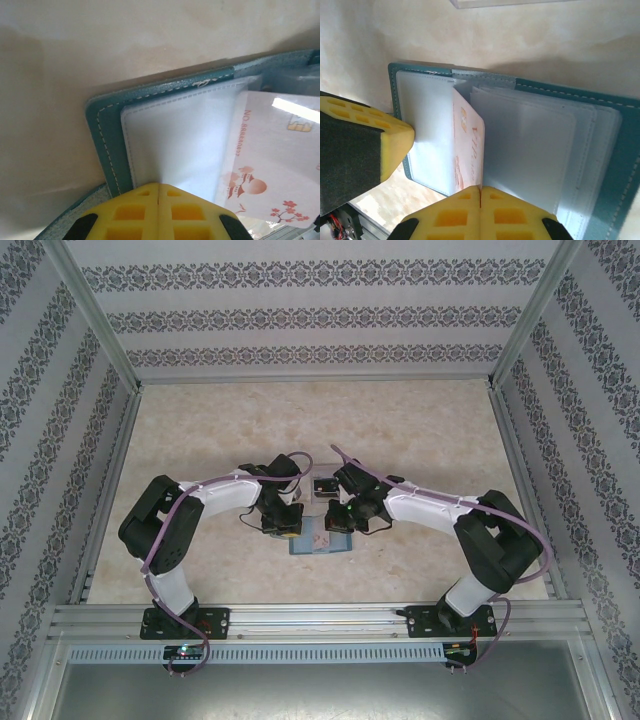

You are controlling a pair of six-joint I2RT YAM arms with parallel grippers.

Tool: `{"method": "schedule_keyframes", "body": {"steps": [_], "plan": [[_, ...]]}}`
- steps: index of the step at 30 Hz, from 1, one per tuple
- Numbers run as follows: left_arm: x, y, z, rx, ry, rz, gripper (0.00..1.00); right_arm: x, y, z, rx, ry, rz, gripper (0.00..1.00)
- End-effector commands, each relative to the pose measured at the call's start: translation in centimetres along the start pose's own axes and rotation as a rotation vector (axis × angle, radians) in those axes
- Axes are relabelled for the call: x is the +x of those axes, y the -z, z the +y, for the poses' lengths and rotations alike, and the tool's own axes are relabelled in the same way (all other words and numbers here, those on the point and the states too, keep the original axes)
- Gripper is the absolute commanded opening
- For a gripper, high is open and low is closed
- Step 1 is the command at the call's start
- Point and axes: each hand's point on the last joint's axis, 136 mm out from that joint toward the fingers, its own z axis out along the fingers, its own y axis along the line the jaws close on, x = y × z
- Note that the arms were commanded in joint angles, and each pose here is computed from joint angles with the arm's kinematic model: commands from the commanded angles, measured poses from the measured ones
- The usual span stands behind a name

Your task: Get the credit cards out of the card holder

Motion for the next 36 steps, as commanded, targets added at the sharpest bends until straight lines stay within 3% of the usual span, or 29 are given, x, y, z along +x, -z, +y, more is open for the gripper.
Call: {"method": "schedule_keyframes", "body": {"steps": [1,21,30,36], "plan": [[1.6,-1.1,2.4,-0.104,0.003,0.052,0.0,-0.3,1.2,-0.4,0.057,0.027,-0.021,0.03],[1.6,-1.1,2.3,-0.099,0.001,0.049,0.0,0.0,0.3,1.4,0.158,0.099,0.001,0.03],[1.5,-1.0,2.2,-0.098,-0.004,0.049,0.0,0.3,-0.5,2.7,0.121,0.082,0.013,0.17],[1.3,-0.6,1.9,-0.092,-0.006,0.033,0.0,0.5,-0.5,2.4,0.126,0.08,0.017,0.13]]}}
